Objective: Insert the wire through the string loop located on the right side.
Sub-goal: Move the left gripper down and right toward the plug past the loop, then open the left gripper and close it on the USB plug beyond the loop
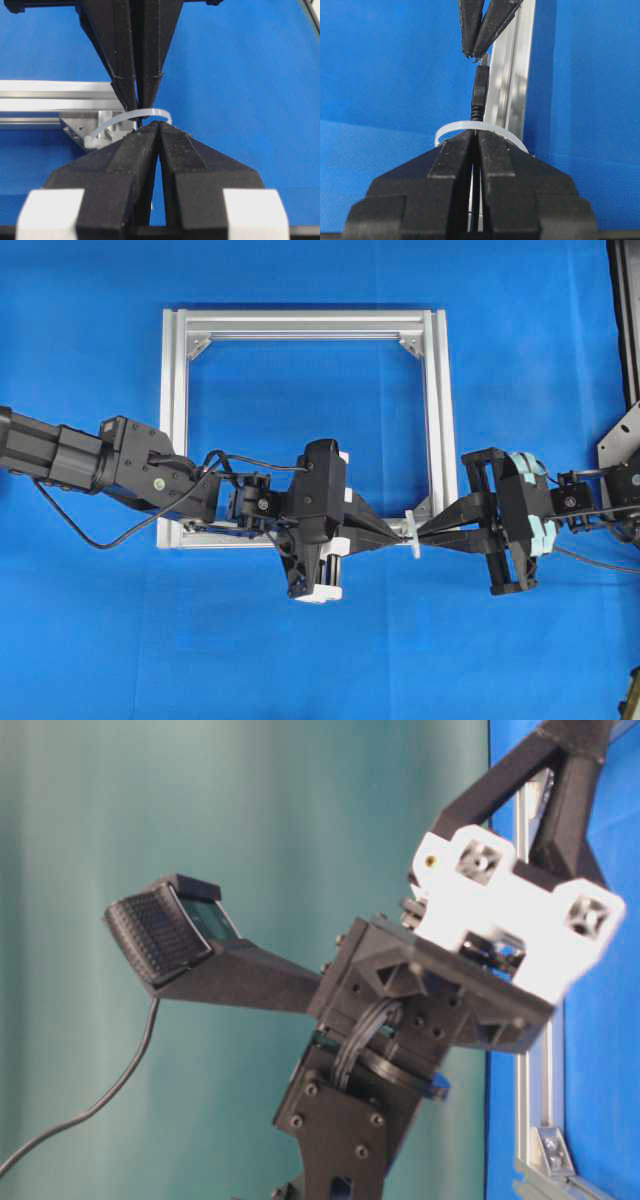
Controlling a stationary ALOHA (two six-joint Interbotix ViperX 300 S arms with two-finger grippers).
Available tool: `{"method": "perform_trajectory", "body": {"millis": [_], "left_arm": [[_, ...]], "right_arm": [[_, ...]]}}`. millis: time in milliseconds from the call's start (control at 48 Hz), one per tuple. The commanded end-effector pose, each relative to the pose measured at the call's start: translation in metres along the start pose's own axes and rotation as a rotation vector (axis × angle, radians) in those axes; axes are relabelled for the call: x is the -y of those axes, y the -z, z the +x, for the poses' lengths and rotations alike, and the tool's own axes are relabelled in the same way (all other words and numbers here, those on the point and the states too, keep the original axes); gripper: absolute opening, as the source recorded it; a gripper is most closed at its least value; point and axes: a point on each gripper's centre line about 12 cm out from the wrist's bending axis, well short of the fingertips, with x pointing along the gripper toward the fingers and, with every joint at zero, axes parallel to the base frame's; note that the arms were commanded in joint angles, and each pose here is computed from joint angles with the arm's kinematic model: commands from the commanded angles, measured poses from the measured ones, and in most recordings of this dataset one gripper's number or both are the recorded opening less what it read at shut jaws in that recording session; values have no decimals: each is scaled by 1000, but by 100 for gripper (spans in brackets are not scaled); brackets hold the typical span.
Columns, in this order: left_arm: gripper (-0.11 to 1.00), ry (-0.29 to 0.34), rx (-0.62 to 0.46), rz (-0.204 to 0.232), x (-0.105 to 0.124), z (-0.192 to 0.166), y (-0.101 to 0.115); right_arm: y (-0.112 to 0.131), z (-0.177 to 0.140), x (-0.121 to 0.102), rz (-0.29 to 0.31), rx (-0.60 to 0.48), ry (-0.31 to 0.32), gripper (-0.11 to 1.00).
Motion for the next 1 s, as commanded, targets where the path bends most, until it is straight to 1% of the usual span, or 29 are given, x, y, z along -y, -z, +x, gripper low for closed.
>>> {"method": "perform_trajectory", "body": {"millis": [0,62,104,125,187,208,354,417,437,479,646,708,812,896,979], "left_arm": [[1,7,38,3,2,-2,-15],[2,9,37,4,4,-2,-15],[6,14,38,6,6,-2,-15],[10,14,37,4,6,-2,-15],[25,17,41,3,8,-1,-16],[33,19,41,2,9,-1,-16],[76,20,36,3,9,-1,-14],[89,20,38,3,9,-1,-15],[91,20,36,3,9,-1,-14],[93,20,36,3,9,-1,-14],[91,17,27,3,8,1,-10],[91,15,18,3,7,5,-4],[91,8,-17,4,4,14,13],[91,6,-32,5,3,19,21],[91,7,-32,4,4,19,21]], "right_arm": [[-8,2,-2,1,30,-6,-3],[-8,2,-2,3,30,-5,-3],[-9,2,-2,3,30,-3,-3],[-8,2,-2,3,30,-5,-3],[-8,2,-2,1,30,-6,-3],[-9,2,-2,3,33,-4,-3],[-9,2,-2,3,32,-3,-3],[-9,2,-2,3,33,-4,-3],[-9,2,-2,3,30,-3,-3],[-9,3,-2,3,30,-3,-3],[-10,4,-2,2,30,-4,-3],[-10,5,-2,3,30,-3,-3],[-10,5,-2,2,32,-5,-3],[-10,5,-2,2,32,-5,-3],[-10,5,-2,3,32,-4,-3]]}}
